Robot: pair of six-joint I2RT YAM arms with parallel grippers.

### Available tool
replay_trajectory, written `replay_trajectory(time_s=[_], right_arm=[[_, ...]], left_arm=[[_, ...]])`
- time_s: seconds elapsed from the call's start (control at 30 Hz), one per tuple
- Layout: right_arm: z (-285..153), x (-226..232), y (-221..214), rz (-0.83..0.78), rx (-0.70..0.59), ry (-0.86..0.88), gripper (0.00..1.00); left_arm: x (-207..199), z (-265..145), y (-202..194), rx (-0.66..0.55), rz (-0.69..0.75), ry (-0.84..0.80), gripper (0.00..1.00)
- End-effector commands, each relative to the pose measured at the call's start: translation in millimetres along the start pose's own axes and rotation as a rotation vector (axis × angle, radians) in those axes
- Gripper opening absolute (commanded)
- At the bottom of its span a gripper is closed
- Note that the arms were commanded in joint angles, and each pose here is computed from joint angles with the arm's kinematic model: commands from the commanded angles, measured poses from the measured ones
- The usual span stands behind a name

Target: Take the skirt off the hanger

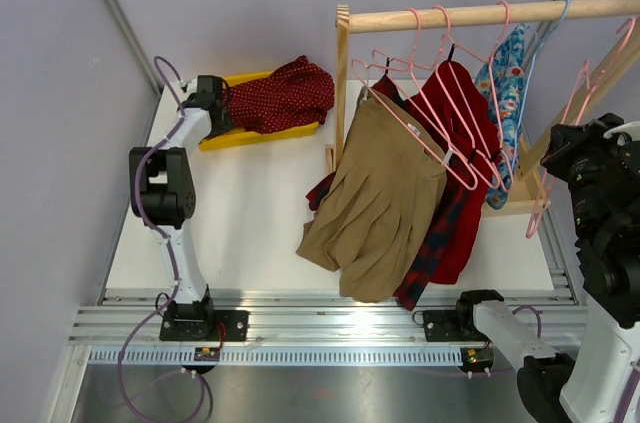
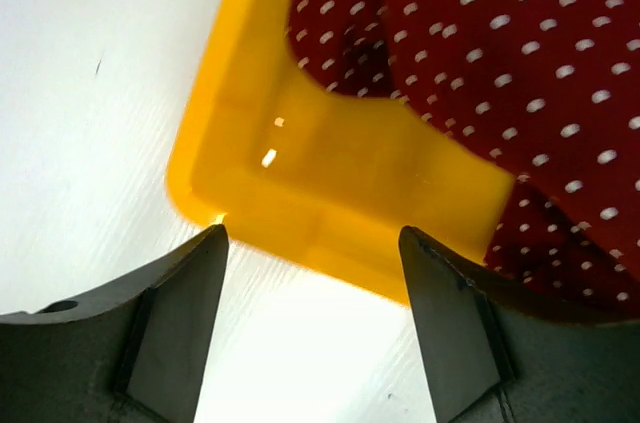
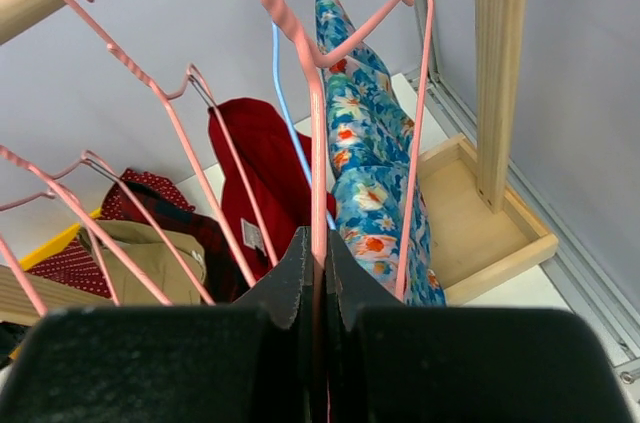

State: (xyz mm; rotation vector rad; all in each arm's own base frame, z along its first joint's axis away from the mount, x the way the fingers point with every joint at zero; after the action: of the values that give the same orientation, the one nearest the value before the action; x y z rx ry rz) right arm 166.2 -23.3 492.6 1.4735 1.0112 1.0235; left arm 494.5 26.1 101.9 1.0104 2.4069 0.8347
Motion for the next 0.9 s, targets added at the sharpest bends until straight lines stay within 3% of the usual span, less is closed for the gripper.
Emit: replay_trajectory(time_s=[0.0, 0.13, 0.37, 0.47, 0.63, 0.73, 0.87], right_arm=[[-8.2, 8.4, 19.1, 0.063, -0.079, 0.061, 0.0], [-16.3, 11.3, 22.0, 0.083, -0.089, 0.096, 0.0], [-27.7, 14.1, 29.7, 0.105, -0.105, 0.135, 0.0], [-29.7, 14.5, 30.3, 0.102, -0.105, 0.143, 0.0], [-13.2, 7.8, 33.2, 0.067, -0.111, 0.064, 0.0], [9.2, 12.2, 27.1, 0.029, -0.088, 0.044, 0.0], [34.7, 13.7, 22.3, -0.012, -0.07, -0.001, 0.0]], left_arm=[[31.4, -5.1, -28.2, 0.118, -0.126, 0.056, 0.72], [85.1, -5.3, -47.5, 0.155, -0.224, 0.16, 0.71], [155.8, -69.6, -33.2, -0.034, -0.33, 0.256, 0.71], [160.4, -97.1, -13.2, -0.095, -0.38, 0.19, 0.74], [122.2, -151.5, 26.5, -0.11, -0.324, -0.102, 0.99], [102.7, -201.0, 51.2, -0.163, -0.229, -0.277, 0.99], [99.0, -250.3, 55.4, -0.208, -0.075, -0.418, 0.99]])
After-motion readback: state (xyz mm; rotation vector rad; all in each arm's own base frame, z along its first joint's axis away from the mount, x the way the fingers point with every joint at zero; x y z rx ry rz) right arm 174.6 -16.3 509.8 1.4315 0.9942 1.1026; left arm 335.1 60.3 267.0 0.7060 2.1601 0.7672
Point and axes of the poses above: each gripper's point midway between its finger pads, its own z axis out along the fingers, its own x axis along the line the jaws close on, y = z × x, the point moved 3 cm from there along -z, back along the fingers, and after that the axes turned 14 degrees about -z, right-handed, at the moved point
